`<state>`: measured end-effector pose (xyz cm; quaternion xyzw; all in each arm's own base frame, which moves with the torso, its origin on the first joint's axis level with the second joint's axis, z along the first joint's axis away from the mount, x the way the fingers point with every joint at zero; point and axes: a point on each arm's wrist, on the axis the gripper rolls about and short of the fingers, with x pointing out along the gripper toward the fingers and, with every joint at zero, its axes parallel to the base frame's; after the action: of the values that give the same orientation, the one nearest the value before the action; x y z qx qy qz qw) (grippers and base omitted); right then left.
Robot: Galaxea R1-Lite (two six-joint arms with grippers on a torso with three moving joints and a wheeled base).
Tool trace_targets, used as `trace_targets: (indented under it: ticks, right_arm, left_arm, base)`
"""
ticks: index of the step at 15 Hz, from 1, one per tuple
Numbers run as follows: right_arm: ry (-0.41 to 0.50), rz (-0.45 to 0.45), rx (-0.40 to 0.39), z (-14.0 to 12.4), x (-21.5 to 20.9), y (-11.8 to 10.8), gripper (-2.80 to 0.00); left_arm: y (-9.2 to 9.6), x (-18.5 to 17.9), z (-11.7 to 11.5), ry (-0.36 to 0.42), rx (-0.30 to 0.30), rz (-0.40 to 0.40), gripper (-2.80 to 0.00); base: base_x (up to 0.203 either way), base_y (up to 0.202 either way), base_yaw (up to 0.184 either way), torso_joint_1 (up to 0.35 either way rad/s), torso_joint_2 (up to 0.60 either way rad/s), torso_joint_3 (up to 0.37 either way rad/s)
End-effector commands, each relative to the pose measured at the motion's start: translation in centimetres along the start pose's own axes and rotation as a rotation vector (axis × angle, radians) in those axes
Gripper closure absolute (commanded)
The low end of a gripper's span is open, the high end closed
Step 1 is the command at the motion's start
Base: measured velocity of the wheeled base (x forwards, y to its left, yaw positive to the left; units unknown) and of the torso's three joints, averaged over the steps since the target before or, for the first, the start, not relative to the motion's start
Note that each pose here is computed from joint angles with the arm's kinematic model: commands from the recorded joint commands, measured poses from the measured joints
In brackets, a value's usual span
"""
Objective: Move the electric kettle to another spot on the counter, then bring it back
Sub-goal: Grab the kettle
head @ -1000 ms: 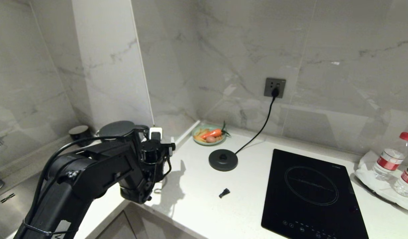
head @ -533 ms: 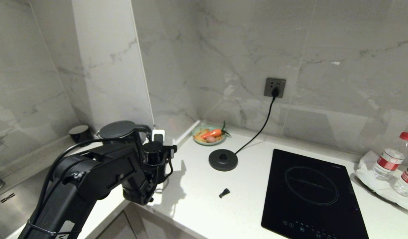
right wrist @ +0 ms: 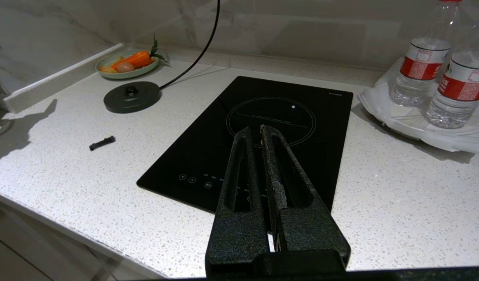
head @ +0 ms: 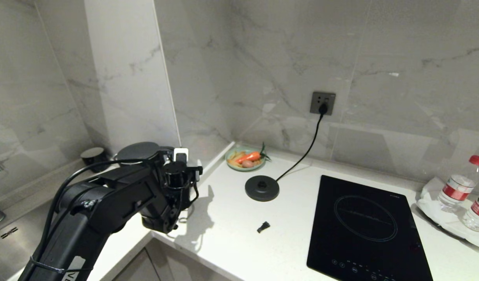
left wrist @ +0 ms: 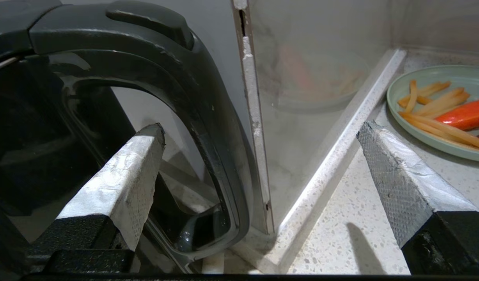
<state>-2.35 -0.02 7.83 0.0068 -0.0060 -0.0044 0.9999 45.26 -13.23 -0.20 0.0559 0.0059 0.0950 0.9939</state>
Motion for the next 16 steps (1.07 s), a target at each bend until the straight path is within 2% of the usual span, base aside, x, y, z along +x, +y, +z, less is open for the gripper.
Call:
trace_targets:
  ticks: [1, 5, 11, 14, 16]
  right_arm:
    - [0.000, 0.001, 0.000, 0.0, 0.0, 0.0, 0.00]
    - [0.001, 0.000, 0.000, 0.0, 0.0, 0.0, 0.00]
    - [0.001, 0.001, -0.001, 0.0, 0.0, 0.0, 0.00]
    - [0.001, 0.000, 0.000, 0.0, 0.0, 0.0, 0.00]
    - [0.002, 0.001, 0.000, 0.0, 0.0, 0.0, 0.00]
  left_arm:
    - [0.2, 0.2, -0.1, 0.004, 0.003, 0.008, -2.80]
    - [-0.3, 1.2, -0.1, 0.009, 0.006, 0.008, -2.80]
    - [-1.1, 0.2, 0.1, 0.019, -0.007, -0.022, -2.80]
    - [-1.3, -1.2, 0.0, 0.051, 0.003, -0.045, -2.80]
    - [-1.5, -2.0, 0.3, 0.062, -0.038, -0.057, -2.80]
  base:
    - [0.000, 0.000, 0.000, 0.000, 0.00, 0.000]
    - [0.000, 0.000, 0.000, 0.000, 0.00, 0.000]
    - [0.000, 0.000, 0.000, 0.000, 0.00, 0.000]
    - [0.000, 0.000, 0.000, 0.000, 0.00, 0.000]
    - [0.000, 0.000, 0.000, 0.000, 0.00, 0.000]
